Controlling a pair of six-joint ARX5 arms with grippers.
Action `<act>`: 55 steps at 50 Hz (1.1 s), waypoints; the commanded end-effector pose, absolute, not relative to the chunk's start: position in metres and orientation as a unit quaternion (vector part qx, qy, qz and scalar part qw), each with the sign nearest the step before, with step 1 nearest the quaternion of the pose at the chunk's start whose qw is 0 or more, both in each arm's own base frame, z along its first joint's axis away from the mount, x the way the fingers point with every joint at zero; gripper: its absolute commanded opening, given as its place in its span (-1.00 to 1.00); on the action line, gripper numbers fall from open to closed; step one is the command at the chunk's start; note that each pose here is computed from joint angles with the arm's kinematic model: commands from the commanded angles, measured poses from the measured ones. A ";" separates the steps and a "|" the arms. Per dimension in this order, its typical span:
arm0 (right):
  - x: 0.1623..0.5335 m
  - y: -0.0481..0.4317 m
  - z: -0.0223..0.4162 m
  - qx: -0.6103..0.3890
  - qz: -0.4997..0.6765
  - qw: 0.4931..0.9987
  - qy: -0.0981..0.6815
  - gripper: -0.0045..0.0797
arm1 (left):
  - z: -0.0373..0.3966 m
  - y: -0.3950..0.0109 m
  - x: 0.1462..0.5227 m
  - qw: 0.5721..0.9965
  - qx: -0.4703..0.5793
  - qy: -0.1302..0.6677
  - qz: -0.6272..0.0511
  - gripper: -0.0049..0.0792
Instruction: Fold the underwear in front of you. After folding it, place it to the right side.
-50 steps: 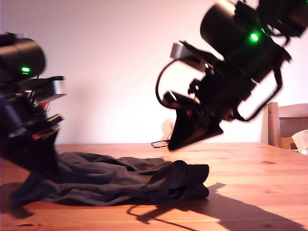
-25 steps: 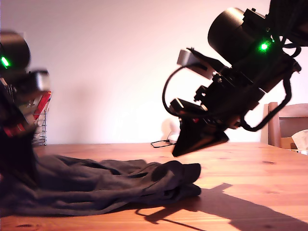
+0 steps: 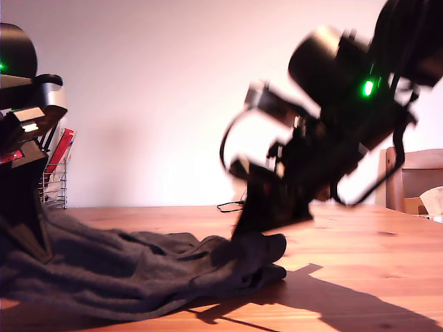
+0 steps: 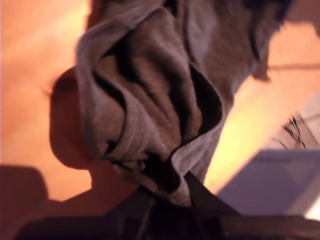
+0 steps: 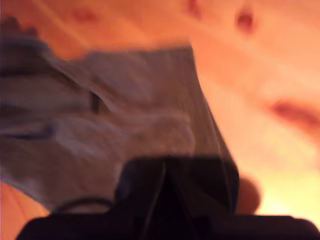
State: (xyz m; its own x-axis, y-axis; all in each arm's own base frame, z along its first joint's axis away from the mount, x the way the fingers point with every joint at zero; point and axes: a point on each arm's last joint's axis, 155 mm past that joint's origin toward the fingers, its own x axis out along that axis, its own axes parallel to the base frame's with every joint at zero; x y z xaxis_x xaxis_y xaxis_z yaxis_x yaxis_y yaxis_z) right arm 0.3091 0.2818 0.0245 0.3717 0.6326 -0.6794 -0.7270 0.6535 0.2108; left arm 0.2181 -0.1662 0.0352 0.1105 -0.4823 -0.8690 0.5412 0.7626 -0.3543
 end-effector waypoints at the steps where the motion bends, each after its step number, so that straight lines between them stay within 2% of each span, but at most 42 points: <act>1: 0.301 0.283 0.010 -0.062 0.417 0.816 0.395 -0.92 | 0.029 -0.165 0.207 0.732 0.023 0.588 -0.343 -0.93; 13: 0.304 0.287 0.008 -0.062 0.421 0.818 0.388 -0.92 | 0.035 -0.167 0.185 0.701 -0.001 0.620 -0.351 -0.93; 26: 0.296 0.286 0.003 -0.056 0.425 0.808 0.406 -0.92 | 0.083 -0.194 0.200 0.710 -0.051 0.583 -0.391 -0.93; 38: 0.282 0.289 -0.002 -0.059 0.433 0.789 0.431 -0.92 | 0.111 -0.208 0.222 0.732 -0.062 0.544 -0.405 -0.93; 46: 0.274 0.307 0.007 -0.063 0.454 0.777 0.432 -0.92 | 0.115 -0.214 0.236 0.745 -0.070 0.523 -0.408 -0.93; 55: 0.261 0.318 0.009 -0.077 0.465 0.765 0.438 -0.92 | 0.102 -0.217 0.241 0.737 -0.094 0.545 -0.388 -0.93</act>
State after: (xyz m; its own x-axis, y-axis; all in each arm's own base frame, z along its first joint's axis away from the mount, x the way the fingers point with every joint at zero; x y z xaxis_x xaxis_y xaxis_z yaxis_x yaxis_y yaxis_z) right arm 0.2633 0.3160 0.0096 0.1892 0.6497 -0.7363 -0.7773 0.5573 0.2920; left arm 0.2421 -0.2154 0.1133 0.1336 -0.6830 -0.7181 0.4993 0.6723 -0.5466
